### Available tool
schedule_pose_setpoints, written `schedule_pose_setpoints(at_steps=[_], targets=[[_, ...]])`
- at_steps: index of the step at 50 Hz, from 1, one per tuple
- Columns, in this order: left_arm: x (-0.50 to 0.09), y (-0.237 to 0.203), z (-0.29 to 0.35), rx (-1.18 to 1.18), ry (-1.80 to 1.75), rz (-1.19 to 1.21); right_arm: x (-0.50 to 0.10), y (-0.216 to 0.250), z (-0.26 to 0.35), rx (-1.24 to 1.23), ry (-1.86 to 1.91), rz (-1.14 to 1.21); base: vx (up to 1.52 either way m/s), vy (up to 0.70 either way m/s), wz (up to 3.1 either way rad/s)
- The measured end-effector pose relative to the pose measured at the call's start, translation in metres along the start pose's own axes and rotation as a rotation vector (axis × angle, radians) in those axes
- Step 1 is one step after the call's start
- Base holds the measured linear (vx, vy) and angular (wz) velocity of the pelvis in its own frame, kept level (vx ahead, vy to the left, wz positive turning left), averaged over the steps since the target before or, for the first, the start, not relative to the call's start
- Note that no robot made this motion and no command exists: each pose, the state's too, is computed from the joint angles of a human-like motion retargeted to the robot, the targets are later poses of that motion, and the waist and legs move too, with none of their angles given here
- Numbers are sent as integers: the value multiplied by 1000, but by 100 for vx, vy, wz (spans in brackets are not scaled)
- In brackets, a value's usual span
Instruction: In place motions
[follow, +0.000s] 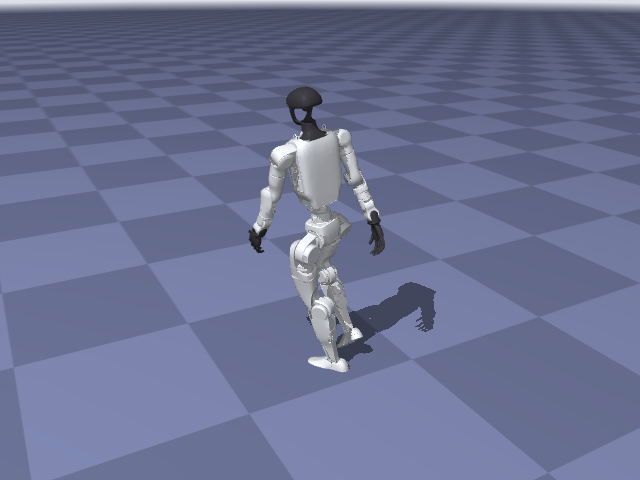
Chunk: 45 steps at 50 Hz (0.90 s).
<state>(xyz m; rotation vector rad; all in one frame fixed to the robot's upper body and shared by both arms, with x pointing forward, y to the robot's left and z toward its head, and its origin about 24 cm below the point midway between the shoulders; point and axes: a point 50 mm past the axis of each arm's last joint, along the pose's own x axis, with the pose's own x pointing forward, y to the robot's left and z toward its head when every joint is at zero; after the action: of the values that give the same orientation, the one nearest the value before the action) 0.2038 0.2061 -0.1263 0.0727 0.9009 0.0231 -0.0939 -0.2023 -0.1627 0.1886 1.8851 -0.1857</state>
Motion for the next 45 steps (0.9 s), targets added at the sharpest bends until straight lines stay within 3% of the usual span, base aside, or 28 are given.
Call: schedule_pose_setpoints(at_steps=[5, 12, 29, 40, 45], targets=[[-10, -3, -44, 125, 117, -30, -4, 14, 36, 80, -150, 58, 9, -6, -8], [-26, -12, -89, 130, 256, -30, -11, 14, 72, -5, -271, 23, 2, -6, -10], [-63, -47, -161, -39, 415, -27, -15, 11, 81, 62, -271, -34, -1, -12, 6], [-172, -38, -273, -88, 807, 77, -62, 73, 186, -136, -560, 58, 4, -15, 15], [-212, -34, -297, -86, 929, 91, -110, 113, 244, -93, -774, 144, -15, -18, 23]])
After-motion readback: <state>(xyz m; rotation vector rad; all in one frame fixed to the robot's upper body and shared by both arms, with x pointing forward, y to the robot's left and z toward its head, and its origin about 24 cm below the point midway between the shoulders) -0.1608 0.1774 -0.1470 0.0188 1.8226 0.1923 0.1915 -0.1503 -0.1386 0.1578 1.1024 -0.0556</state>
